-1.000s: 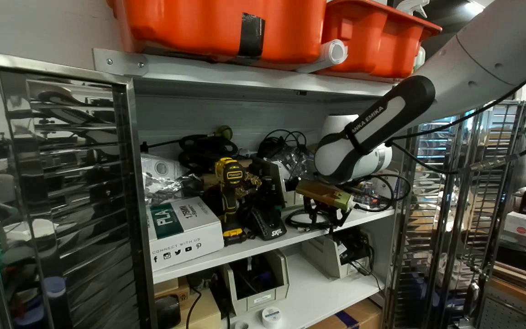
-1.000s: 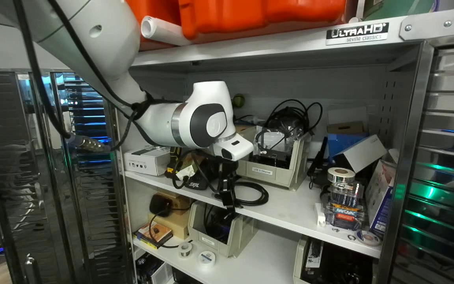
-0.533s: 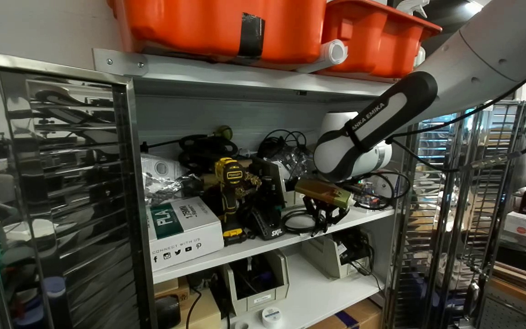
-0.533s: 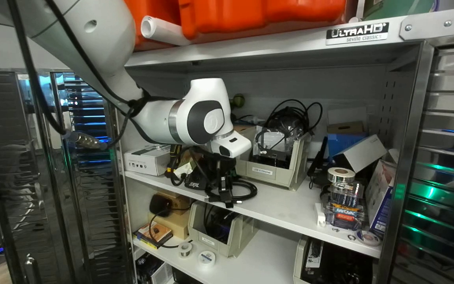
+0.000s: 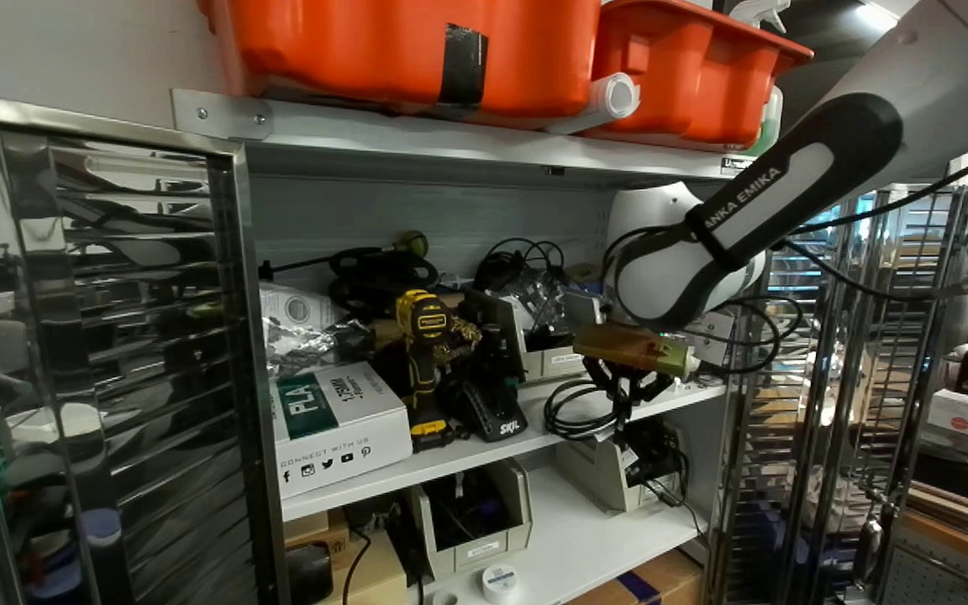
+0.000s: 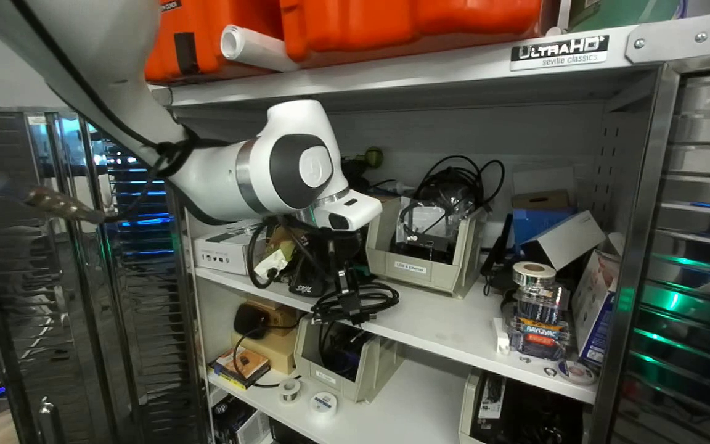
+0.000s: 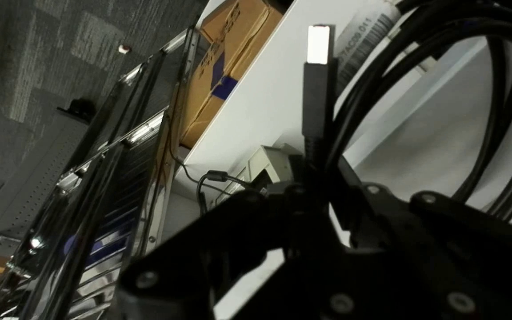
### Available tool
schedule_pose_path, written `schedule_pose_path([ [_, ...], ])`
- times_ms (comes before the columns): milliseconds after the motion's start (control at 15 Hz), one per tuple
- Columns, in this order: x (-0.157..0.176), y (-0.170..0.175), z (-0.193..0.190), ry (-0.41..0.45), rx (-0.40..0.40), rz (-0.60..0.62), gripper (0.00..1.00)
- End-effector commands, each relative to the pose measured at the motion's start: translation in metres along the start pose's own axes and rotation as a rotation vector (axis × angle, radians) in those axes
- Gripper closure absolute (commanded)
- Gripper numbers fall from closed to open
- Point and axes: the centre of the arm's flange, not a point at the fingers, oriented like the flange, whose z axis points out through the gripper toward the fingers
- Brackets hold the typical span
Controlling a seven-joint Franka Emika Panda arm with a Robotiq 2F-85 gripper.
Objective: Put the black cable inside the tool box on the first shelf
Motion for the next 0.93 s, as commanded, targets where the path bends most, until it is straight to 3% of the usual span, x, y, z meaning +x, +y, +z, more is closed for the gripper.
schedule_pose_path([
  [0,-0.018,0.047,-0.039,0.129,0.009,-0.01,0.86],
  [467,-0.008,0.082,-0.056,0.421,0.125,0.049,0.9],
  [867,0.014,0.077,-0.043,0.545,0.272,0.156,0.91],
])
